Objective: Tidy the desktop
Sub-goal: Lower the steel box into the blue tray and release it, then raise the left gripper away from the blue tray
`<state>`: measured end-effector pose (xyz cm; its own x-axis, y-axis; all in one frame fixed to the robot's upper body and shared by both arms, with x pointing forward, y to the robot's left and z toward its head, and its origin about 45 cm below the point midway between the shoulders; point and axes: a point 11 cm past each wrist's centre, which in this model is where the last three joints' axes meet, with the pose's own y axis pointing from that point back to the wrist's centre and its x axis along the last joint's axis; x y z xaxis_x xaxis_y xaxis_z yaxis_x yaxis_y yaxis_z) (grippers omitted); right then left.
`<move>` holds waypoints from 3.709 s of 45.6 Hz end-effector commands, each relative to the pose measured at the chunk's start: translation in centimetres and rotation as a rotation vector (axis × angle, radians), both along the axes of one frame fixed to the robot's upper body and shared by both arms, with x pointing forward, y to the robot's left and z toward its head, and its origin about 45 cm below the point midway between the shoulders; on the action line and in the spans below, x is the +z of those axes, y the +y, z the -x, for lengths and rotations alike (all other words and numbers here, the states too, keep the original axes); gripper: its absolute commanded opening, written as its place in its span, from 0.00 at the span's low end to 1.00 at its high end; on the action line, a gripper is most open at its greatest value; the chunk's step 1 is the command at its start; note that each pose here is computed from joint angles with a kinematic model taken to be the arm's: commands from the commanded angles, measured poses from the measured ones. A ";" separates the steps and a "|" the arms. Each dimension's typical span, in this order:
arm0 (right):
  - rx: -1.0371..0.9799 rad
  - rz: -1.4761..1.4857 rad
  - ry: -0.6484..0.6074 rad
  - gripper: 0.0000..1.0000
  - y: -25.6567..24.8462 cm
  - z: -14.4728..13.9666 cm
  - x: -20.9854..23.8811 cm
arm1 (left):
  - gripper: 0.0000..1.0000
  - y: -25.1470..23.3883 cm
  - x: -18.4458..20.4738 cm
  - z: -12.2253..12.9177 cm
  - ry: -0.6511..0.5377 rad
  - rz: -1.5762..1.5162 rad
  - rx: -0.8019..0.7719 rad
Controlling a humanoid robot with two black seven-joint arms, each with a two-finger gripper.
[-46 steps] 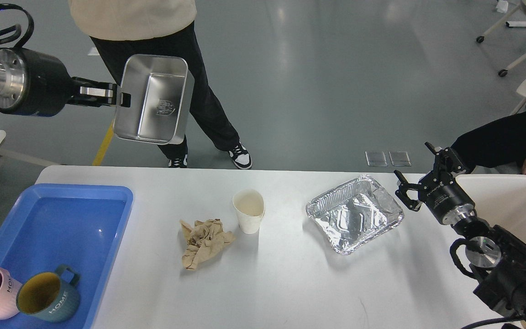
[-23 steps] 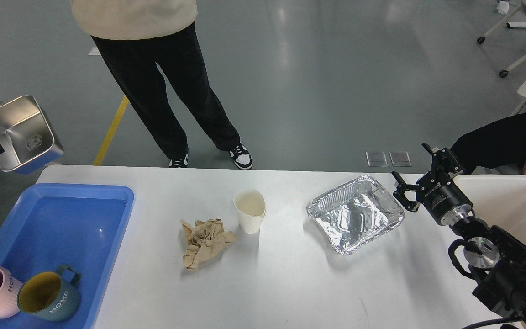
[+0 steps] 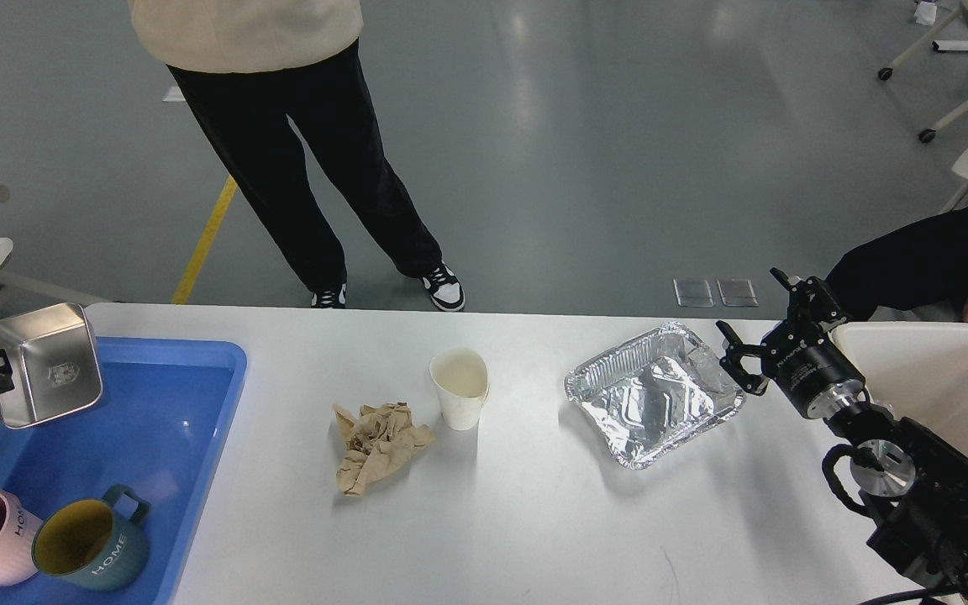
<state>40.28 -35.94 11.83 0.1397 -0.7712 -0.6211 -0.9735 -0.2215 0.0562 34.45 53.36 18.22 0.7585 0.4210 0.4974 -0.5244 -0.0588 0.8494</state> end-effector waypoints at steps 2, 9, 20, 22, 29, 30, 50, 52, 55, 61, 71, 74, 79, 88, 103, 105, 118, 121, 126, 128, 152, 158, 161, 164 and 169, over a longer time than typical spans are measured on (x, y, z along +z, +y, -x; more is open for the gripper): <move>0.001 0.000 -0.003 1.00 0.0 -0.1 0.1 | 0.01 -0.7 -2.7 -0.1 0.019 -0.025 -0.025; 0.000 0.001 -0.001 1.00 0.0 -0.1 0.1 | 0.01 -1.6 -4.5 -0.7 0.009 -0.051 -0.041; -0.004 0.003 0.010 1.00 -0.2 0.3 -0.4 | 0.03 -2.3 -6.3 -0.7 0.020 -0.055 -0.036; -0.005 0.003 0.009 1.00 -0.2 0.3 -0.3 | 0.04 -2.3 -6.3 -0.7 0.021 -0.055 -0.037; -0.005 0.003 0.009 1.00 -0.2 0.3 -0.3 | 0.14 -2.4 -6.6 -0.6 0.023 -0.054 -0.034; -0.004 0.001 0.010 1.00 -0.1 0.3 -0.4 | 0.16 -2.5 -6.7 -0.6 0.022 -0.052 -0.035; 0.000 -0.004 0.013 1.00 0.2 0.4 -0.6 | 0.86 -3.2 -4.8 -2.7 -0.100 0.073 0.052; 0.004 -0.009 0.012 1.00 0.6 0.3 -0.6 | 0.92 -3.8 -3.6 -3.9 -0.126 0.116 0.063; 0.009 -0.018 0.013 1.00 1.1 0.2 -0.7 | 0.96 -4.7 -2.1 -5.1 -0.128 0.182 0.072; 0.013 -0.024 0.013 1.00 1.6 0.1 -0.8 | 0.96 -6.8 1.8 -7.7 -0.165 0.334 0.071; 0.019 -0.032 0.009 1.00 2.2 -0.1 -0.7 | 0.96 -7.3 3.4 -8.5 -0.225 0.462 0.116; 0.019 -0.032 0.009 1.00 2.2 -0.1 -0.7 | 0.96 -7.4 3.4 -8.5 -0.220 0.467 0.110; 0.028 -0.027 0.013 1.00 2.4 -0.1 -0.8 | 0.96 -8.6 4.1 -7.8 -0.196 0.496 0.033; 0.039 -0.017 0.020 1.00 2.6 0.0 -1.0 | 0.96 -10.6 6.2 -3.9 -0.171 0.514 -0.137; 0.039 -0.018 0.018 1.00 2.6 0.0 -0.9 | 0.96 -11.5 12.0 6.6 -0.224 0.576 -0.252; 0.040 -0.019 0.020 1.00 2.6 0.1 -1.0 | 0.96 -11.8 12.6 7.3 -0.233 0.590 -0.261; 0.041 -0.018 0.019 1.00 2.7 0.0 -1.0 | 0.96 -11.6 13.4 8.7 -0.254 0.614 -0.220; 0.041 -0.017 0.019 1.00 2.6 0.0 -1.0 | 0.96 -11.5 13.5 8.7 -0.254 0.609 -0.219; 0.042 -0.018 0.018 1.00 2.7 0.0 -0.9 | 0.96 -11.5 13.4 8.6 -0.256 0.605 -0.217; 0.043 -0.019 0.017 1.00 2.7 -0.1 -0.9 | 0.96 -11.6 13.3 8.5 -0.256 0.605 -0.217; 0.038 -0.011 0.012 1.00 2.4 -0.3 -0.6 | 0.97 -10.6 7.3 1.7 -0.376 0.734 0.000; 0.041 -0.014 0.010 1.00 2.5 -0.3 -0.6 | 0.98 -11.5 3.2 -1.3 -0.401 0.851 0.139; 0.039 -0.012 0.010 1.00 2.4 -0.3 -0.5 | 0.98 -13.1 1.4 -2.9 -0.412 0.918 0.183; 0.038 -0.010 0.010 1.00 2.3 -0.3 -0.5 | 0.98 -14.1 0.6 -4.5 -0.456 1.001 0.254; 0.038 -0.008 0.011 1.00 2.1 -0.2 -0.5 | 0.99 -16.3 -0.9 -6.4 -0.482 1.128 0.337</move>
